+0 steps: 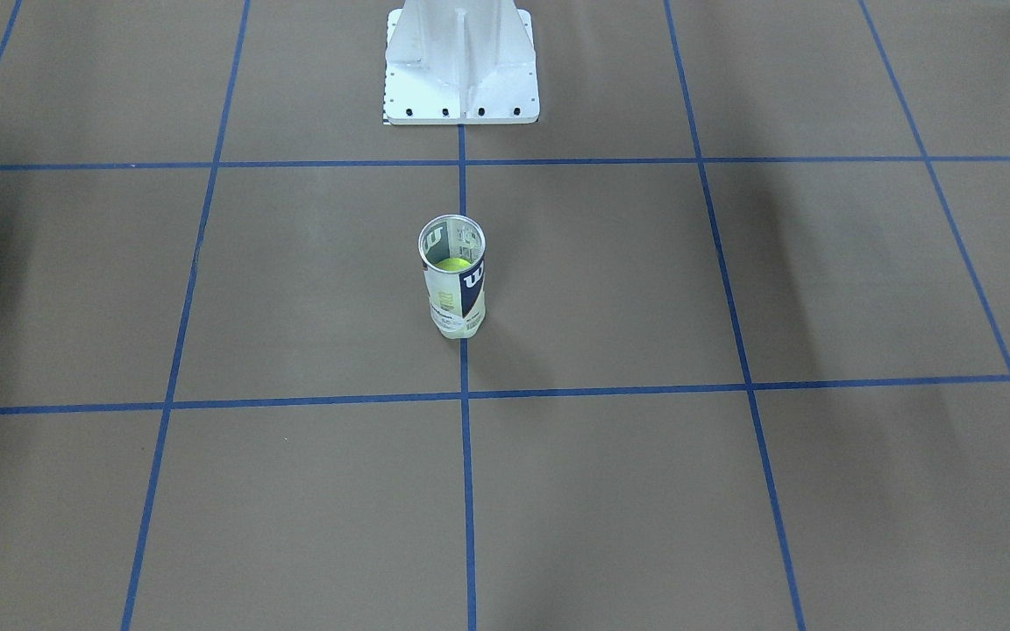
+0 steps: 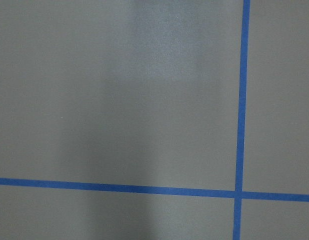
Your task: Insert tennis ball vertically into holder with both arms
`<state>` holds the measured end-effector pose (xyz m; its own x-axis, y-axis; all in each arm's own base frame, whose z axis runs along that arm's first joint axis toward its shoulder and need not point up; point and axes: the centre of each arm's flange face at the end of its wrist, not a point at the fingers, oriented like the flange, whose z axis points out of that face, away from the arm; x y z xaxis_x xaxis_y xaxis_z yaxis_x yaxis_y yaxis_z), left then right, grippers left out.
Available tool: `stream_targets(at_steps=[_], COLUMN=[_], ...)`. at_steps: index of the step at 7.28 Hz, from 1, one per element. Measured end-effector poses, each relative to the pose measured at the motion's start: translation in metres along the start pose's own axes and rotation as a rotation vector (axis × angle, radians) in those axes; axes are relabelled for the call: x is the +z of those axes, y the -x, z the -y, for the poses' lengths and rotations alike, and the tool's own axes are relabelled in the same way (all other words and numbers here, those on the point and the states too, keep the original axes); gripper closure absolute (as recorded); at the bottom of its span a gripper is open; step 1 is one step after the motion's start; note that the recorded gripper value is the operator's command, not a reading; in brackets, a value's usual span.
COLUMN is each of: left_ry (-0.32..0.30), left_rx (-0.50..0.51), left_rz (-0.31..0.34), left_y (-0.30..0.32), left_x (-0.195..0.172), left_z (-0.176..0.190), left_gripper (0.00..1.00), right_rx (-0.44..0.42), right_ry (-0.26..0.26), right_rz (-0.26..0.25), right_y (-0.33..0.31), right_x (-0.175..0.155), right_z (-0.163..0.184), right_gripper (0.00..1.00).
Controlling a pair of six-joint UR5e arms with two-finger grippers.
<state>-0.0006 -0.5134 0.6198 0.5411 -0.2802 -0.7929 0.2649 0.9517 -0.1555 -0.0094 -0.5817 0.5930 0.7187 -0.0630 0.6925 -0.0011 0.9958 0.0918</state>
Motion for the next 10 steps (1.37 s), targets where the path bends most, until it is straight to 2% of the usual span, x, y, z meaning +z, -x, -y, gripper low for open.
stream_targets(at_steps=[1, 2, 4, 6, 8, 10], left_ry=[0.007, 0.001, -0.022, -0.039, 0.004, 0.068], left_rx=[-0.072, -0.077, 0.066, 0.216, 0.215, 0.147], left_rz=[-0.023, -0.032, 0.008, 0.124, 0.169, 0.190], left_y=[0.000, -0.001, 0.003, 0.021, 0.034, 0.035], left_x=[-0.014, -0.024, -0.027, -0.026, -0.024, -0.027], left_z=[0.003, 0.003, 0.003, 0.007, 0.003, -0.006], left_gripper=[0.00, 0.00, 0.00, 0.00, 0.00, 0.00], right_rx=[0.012, 0.037, 0.066, 0.073, 0.082, 0.087], right_ry=[0.019, 0.044, 0.067, 0.073, 0.082, 0.087], right_rz=[-0.003, -0.002, 0.009, 0.011, 0.009, 0.010], right_y=[-0.006, -0.010, -0.014, -0.019, -0.025, -0.028], right_x=[0.005, 0.008, 0.007, 0.010, 0.014, 0.016], right_z=[-0.003, -0.004, -0.006, -0.011, -0.021, -0.025], right_gripper=[0.01, 0.01, 0.01, 0.01, 0.01, 0.01])
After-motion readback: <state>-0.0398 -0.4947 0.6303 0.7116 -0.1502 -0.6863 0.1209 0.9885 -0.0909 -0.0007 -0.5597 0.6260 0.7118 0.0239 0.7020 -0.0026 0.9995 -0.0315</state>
